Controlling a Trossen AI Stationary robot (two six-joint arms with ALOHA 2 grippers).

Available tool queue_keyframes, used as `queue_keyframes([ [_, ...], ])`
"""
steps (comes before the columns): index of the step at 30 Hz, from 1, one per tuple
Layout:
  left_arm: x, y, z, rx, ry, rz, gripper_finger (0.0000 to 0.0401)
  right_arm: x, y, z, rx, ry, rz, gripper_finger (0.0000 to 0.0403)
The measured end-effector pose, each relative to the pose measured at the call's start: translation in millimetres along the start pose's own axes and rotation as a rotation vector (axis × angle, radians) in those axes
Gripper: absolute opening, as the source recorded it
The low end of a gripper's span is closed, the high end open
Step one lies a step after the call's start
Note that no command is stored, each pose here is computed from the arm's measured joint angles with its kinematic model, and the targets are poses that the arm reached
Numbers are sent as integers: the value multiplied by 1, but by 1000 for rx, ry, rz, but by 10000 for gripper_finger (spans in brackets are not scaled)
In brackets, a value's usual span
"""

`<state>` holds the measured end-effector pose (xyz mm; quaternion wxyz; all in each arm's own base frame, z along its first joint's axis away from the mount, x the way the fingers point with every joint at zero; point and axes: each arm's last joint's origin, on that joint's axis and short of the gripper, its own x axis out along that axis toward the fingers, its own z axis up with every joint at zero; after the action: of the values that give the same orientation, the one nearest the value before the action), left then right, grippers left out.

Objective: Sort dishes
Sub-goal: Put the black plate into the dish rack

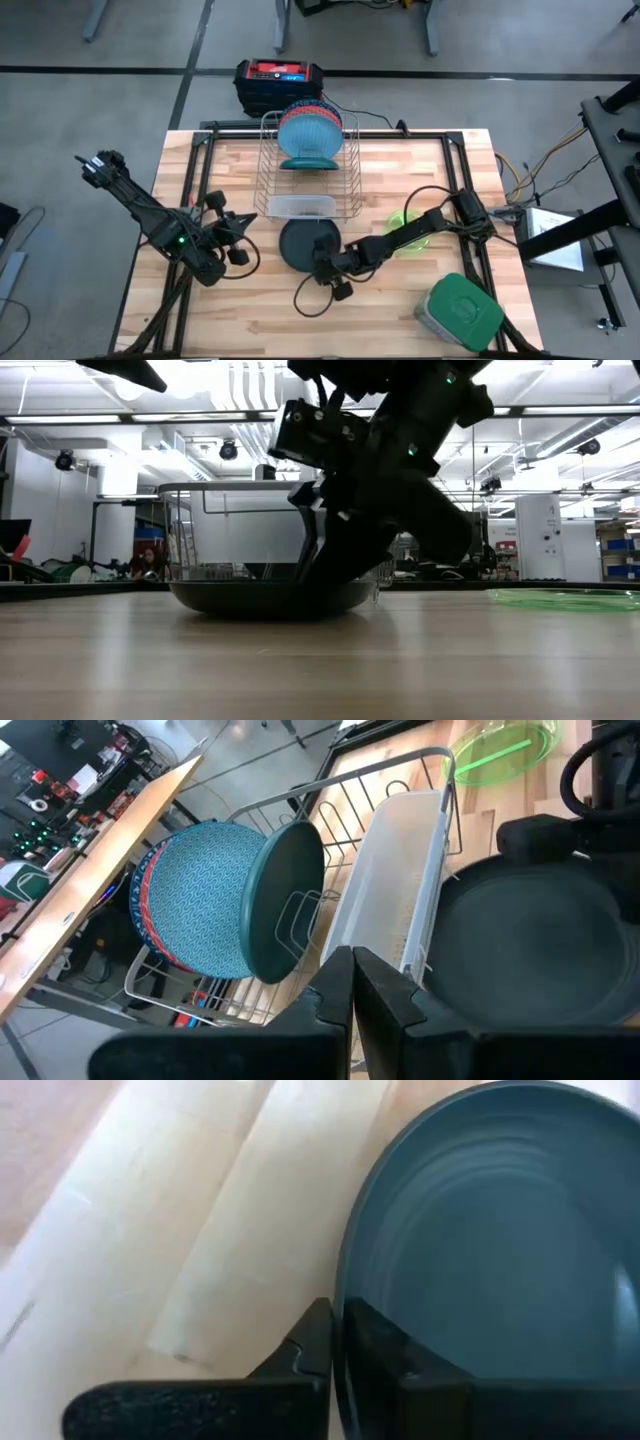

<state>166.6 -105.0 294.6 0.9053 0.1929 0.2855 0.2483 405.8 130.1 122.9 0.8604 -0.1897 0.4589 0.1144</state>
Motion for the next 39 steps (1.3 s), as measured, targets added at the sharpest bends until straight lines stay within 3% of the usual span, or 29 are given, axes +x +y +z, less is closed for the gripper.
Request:
queue_keyframes([
  [6, 0, -1, 4, 2, -28, 3, 0, -38, 6, 15, -16, -67, -14, 3],
  [13, -1, -5, 12, 13, -69, -43, 0, -122, -9, 36, 79, -338, 160, 1],
  [15, -2, -10, 16, 30, -69, -146, 0, -145, -11, 42, 82, -462, 235, 1],
  [20, -13, -28, 28, 139, -144, -617, 0, -189, -7, 37, -47, -739, 467, 0],
  [22, -20, -30, 33, 170, -213, -671, 0, -201, -5, 29, -104, -861, 545, 0],
  [25, -28, -30, 40, 189, -323, -639, 0, -210, -3, 14, -175, -1068, 556, 0],
  [29, -30, -32, 47, 200, -401, -637, 0, -202, 2, -10, -177, -1238, 525, 0],
  [33, -30, -33, 48, 204, -406, -635, 0, -197, 6, -27, -183, -1316, 509, 0],
  [39, -29, -35, 51, 167, -422, -637, 0, -192, 7, -33, -173, -1307, 456, 0],
])
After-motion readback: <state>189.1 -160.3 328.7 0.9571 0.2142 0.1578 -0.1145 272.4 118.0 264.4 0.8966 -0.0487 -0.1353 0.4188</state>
